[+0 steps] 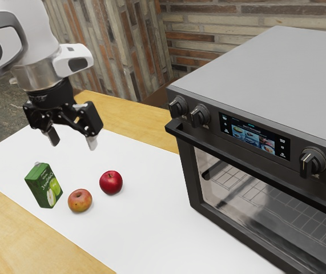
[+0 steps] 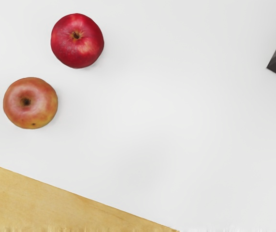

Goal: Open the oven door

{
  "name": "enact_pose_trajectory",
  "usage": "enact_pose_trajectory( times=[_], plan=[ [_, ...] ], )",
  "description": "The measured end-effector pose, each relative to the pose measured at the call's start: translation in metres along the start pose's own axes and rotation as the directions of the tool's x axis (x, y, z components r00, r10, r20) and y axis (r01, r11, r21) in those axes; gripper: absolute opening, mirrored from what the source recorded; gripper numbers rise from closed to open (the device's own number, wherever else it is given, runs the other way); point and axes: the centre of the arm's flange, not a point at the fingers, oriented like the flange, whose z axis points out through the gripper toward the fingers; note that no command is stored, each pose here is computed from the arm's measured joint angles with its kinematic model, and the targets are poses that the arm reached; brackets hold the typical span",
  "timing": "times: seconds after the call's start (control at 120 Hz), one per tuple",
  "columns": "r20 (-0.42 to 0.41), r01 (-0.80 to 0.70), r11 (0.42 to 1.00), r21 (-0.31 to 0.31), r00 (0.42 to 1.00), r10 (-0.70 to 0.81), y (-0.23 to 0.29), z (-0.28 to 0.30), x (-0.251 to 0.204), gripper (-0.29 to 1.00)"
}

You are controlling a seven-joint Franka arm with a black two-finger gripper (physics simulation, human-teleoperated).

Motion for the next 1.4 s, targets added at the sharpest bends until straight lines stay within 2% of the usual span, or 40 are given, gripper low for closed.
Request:
enact_pose_trajectory(
  times=[0.067, 0.133, 0.233, 0.3, 0.333, 0.392, 0.475, 0.6, 0.7, 0.925, 1.117, 1.4],
  plan=[
    [0.003, 0.066, 0.998, 0.009, 0.998, -0.066, -0.004, -0.002, -0.01, 0.7],
    [-0.031, 0.122, 0.992, 0.007, 0.992, -0.122, -0.008, -0.021, -0.036, 0.7],
    [-0.089, 0.207, 0.978, -0.004, 0.974, -0.206, -0.024, -0.038, -0.109, 0.7],
    [-0.165, 0.224, 0.974, -0.034, 0.96, -0.227, -0.026, -0.029, -0.167, 0.7],
    [-0.205, 0.196, 0.978, -0.066, 0.957, -0.206, -0.017, -0.026, -0.181, 0.7],
    [-0.247, 0.117, 0.976, -0.181, 0.956, -0.16, -0.003, -0.029, -0.189, 0.7],
    [-0.284, 0.109, 0.949, -0.297, 0.939, -0.197, 0.032, -0.038, -0.184, 0.7],
    [-0.272, 0.128, 0.903, -0.411, 0.928, -0.255, 0.089, -0.036, -0.178, 0.7],
    [-0.238, 0.152, 0.869, -0.47, 0.927, -0.291, 0.126, -0.032, -0.178, 0.7],
    [-0.183, 0.301, 0.76, -0.576, 0.859, -0.478, 0.152, -0.029, -0.161, 0.7],
    [-0.104, 0.406, 0.666, -0.626, 0.803, -0.587, 0.161, -0.021, -0.161, 0.7],
    [-0.059, 0.462, 0.599, -0.654, 0.759, -0.649, 0.188, -0.013, -0.171, 0.7]
  ],
)
